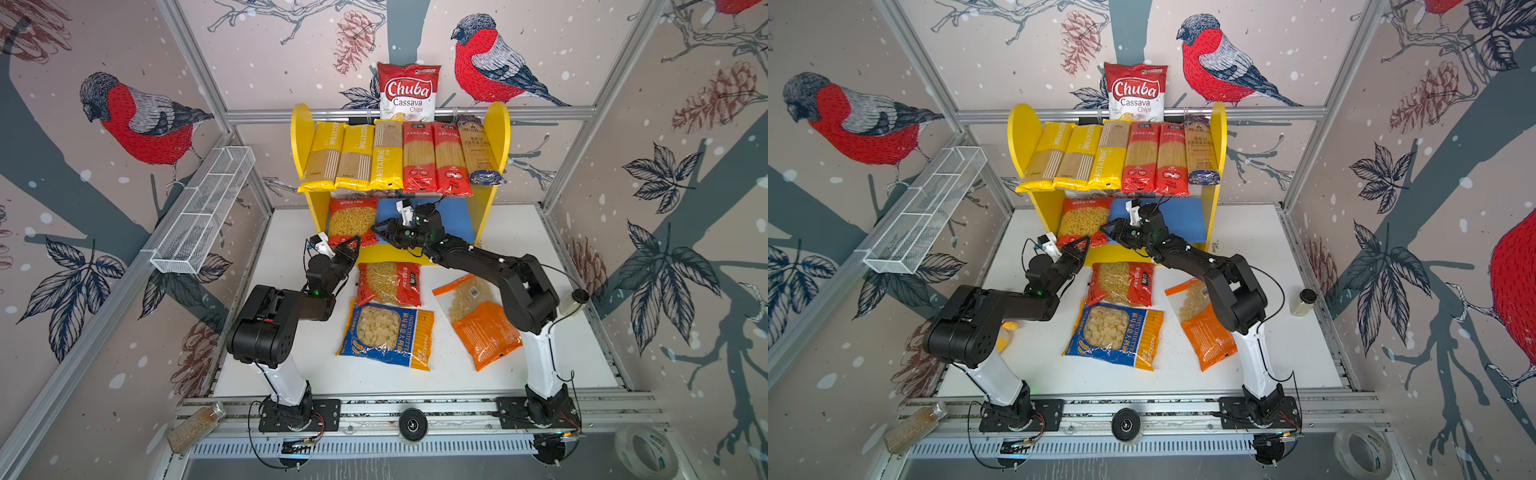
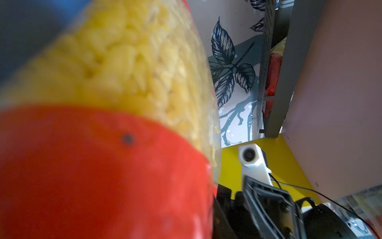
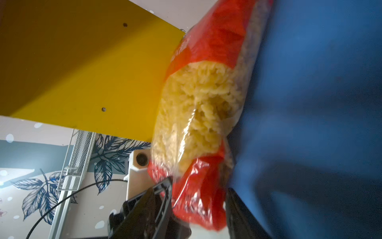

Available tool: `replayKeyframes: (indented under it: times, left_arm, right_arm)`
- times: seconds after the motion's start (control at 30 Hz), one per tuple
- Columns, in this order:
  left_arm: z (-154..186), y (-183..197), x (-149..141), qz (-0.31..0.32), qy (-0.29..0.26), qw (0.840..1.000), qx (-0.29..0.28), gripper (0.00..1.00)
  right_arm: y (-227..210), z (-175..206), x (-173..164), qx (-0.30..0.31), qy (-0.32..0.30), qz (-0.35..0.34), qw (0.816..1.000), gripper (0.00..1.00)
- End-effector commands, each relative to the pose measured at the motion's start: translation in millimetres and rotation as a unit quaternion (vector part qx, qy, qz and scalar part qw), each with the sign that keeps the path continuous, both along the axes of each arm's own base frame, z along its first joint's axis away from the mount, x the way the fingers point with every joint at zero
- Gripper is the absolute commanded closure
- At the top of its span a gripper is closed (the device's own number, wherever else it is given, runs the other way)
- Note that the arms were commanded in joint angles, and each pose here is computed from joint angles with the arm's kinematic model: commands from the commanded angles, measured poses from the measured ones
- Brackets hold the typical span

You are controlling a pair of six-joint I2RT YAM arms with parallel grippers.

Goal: Arrange pasta packages on shelves
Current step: Move the pasta bag to the shelf, then pick up the pasta bag from the center of the table.

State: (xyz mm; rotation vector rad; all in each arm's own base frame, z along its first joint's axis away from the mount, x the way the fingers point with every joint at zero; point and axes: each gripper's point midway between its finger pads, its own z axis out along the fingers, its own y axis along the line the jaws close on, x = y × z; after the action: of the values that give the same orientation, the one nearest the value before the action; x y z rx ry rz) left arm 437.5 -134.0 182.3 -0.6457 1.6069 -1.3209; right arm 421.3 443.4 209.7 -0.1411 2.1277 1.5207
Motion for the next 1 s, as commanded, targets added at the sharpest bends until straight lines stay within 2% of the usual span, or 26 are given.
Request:
replayKeyframes:
  times: [0.0, 0.23, 0.47, 0.63, 0.73, 0.83, 0.97]
  left_arm:
    - [20, 3, -6, -0.009, -0.034, 0.999, -0.006, 0.67]
    - [27, 3, -14, -0.018, -0.04, 0.999, 0.007, 0.5]
    - [17, 12, -43, -0.008, -0.01, 0.998, 0.056, 0.38]
    - [-8, 22, -71, 0.005, 0.048, 0.993, 0.104, 0.38]
    - [-16, 24, -89, 0.016, 0.064, 0.984, 0.166, 0.37]
    - [-24, 14, -104, -0.002, 0.073, 0.973, 0.218, 0.34]
    - [-41, 1, -117, -0.037, 0.085, 0.971, 0.222, 0.34]
  right_arm:
    - [-14, 3, -9, -0.019, -0.035, -0.009, 0.999, 0.42]
    - [-36, -1, -30, -0.041, -0.032, -0.014, 0.999, 0.4]
    - [-72, -20, -67, -0.087, -0.02, -0.028, 0.996, 0.4]
    - [-97, -60, -94, -0.136, 0.019, -0.049, 0.989, 0.41]
    - [-108, -95, -107, -0.161, 0.065, -0.045, 0.984, 0.39]
    - [-118, -122, -111, -0.167, 0.105, -0.049, 0.979, 0.33]
    - [-120, -137, -109, -0.153, 0.127, -0.049, 0.979, 0.24]
